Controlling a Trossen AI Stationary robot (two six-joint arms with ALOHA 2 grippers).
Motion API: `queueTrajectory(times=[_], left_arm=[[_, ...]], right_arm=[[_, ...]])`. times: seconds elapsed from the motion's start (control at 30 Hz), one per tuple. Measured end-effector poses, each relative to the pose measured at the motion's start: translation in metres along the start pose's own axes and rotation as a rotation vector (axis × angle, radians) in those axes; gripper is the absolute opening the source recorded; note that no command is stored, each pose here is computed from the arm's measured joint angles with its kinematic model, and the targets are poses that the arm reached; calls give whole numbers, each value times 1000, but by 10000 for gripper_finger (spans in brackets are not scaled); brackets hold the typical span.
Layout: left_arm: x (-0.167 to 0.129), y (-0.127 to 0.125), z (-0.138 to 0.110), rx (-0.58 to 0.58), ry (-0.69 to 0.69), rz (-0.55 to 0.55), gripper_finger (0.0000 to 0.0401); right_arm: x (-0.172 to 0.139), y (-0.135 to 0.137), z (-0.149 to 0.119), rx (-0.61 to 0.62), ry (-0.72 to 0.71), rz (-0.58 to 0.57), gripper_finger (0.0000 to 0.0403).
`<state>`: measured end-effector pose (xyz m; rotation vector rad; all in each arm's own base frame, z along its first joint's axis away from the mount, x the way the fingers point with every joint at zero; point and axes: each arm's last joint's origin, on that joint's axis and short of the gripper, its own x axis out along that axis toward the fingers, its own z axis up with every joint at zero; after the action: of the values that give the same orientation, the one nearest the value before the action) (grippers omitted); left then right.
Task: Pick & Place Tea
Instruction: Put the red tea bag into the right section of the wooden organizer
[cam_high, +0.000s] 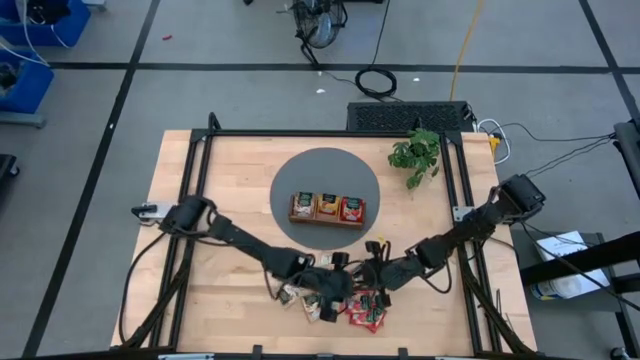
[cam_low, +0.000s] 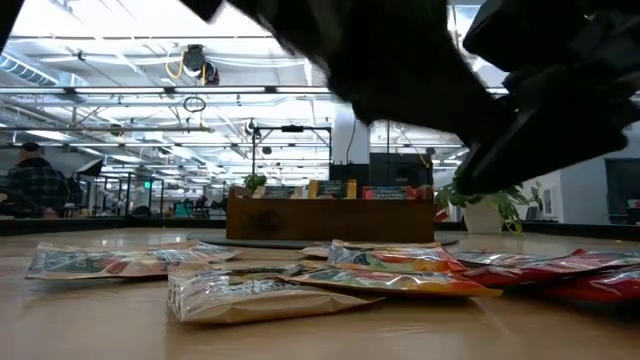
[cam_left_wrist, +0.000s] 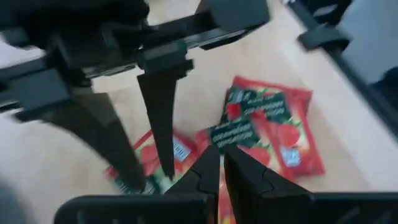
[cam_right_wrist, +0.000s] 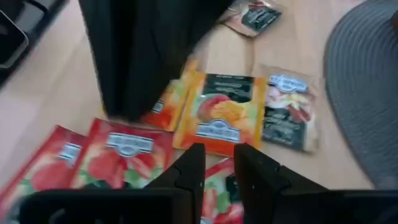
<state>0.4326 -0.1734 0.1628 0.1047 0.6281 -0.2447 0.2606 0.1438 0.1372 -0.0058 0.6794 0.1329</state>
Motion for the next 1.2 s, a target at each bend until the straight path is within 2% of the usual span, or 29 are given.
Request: queueTrajectory(times=[0.1, 0.2, 0.3, 0.4, 0.53, 0.6, 0.73, 1.0, 1.2], left_arm=[[11, 9, -13, -40, 54, -19, 19], [20, 13, -22, -36, 73, -16, 5], [27, 15, -25, -36, 50, -13, 11], [27, 16, -23, -21, 34, -7, 17], [27, 20, -19, -25, -9, 0, 5], [28, 23, -19, -28, -8, 5, 6], [31, 28, -23, -39, 10, 16, 8], [45, 39, -39, -77, 51, 36, 12], [50, 48, -45, -117, 67, 50, 4]], right_arm=[[0, -1, -3, 47, 30, -13, 86], [-3, -5, -7, 63, 65, -86, 91], [-13, -10, -8, 82, 106, -162, 96], [-22, -14, -8, 165, 116, -190, 100], [-24, -21, -15, 352, 179, -108, 104], [-24, -24, -24, 407, 214, -102, 107], [-24, -29, -37, 473, 233, -96, 114], [-23, -36, -54, 606, 139, 44, 137], [-25, -43, -67, 687, 120, 52, 146]])
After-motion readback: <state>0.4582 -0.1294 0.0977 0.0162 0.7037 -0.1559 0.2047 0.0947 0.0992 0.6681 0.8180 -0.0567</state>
